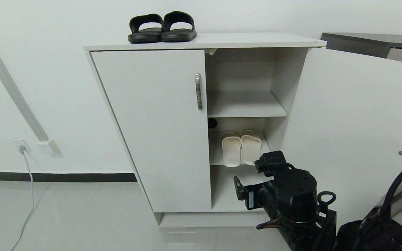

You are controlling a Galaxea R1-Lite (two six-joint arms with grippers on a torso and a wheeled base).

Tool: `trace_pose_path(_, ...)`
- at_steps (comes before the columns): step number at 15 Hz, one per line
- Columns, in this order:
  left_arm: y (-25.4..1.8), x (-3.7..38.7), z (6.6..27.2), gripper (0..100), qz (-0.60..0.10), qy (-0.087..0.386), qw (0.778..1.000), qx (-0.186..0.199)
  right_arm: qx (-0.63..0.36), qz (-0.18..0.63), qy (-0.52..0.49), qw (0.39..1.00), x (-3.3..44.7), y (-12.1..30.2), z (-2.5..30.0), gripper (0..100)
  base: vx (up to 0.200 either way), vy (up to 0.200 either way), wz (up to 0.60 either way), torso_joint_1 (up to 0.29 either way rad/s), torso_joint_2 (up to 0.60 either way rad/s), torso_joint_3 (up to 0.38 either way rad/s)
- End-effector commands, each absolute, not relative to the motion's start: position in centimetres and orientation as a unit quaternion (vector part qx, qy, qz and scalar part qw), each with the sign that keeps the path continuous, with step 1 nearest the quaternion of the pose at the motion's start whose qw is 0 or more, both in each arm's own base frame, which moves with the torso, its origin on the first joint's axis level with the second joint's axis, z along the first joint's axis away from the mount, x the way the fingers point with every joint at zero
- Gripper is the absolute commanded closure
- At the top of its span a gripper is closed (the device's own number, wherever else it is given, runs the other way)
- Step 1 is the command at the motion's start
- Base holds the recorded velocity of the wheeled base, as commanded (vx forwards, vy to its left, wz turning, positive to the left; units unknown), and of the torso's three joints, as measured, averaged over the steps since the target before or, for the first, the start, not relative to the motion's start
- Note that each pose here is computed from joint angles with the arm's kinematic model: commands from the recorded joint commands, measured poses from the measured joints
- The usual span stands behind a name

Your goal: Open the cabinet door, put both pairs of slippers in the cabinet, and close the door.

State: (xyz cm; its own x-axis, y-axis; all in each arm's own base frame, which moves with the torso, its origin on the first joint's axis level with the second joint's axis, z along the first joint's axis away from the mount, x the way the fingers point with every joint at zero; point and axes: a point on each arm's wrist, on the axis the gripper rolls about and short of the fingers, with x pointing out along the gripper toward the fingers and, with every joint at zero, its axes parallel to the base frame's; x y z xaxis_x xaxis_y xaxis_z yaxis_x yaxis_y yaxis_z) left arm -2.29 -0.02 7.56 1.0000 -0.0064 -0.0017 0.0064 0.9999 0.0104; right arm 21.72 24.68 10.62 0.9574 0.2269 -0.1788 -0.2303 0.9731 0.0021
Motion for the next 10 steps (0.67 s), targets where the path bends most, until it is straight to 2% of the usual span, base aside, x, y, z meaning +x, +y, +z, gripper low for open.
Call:
trace_pose_path(1,-0.02,-2.28,7.56,100,-0.003,0.002,1.0,0.005,-0.01,0.116,0.09,0.989,21.71,24.71,10.56,0,0.0,0.0,0.0,0.0,0.0,0.0)
trace_pose_path(8,-0.02,-2.28,7.56,100,-0.004,0.002,1.0,0.005,-0.009,0.117,0.089,0.989,21.65,24.8,10.61,0,0.0,0.0,0.0,0.0,0.0,0.0)
trace_pose_path(10,-0.02,-2.28,7.55,100,-0.004,0.002,1.0,0.005,-0.009,0.117,0.089,0.989,21.66,24.82,10.56,0,0.0,0.2,0.0,0.005,0.0,0.0)
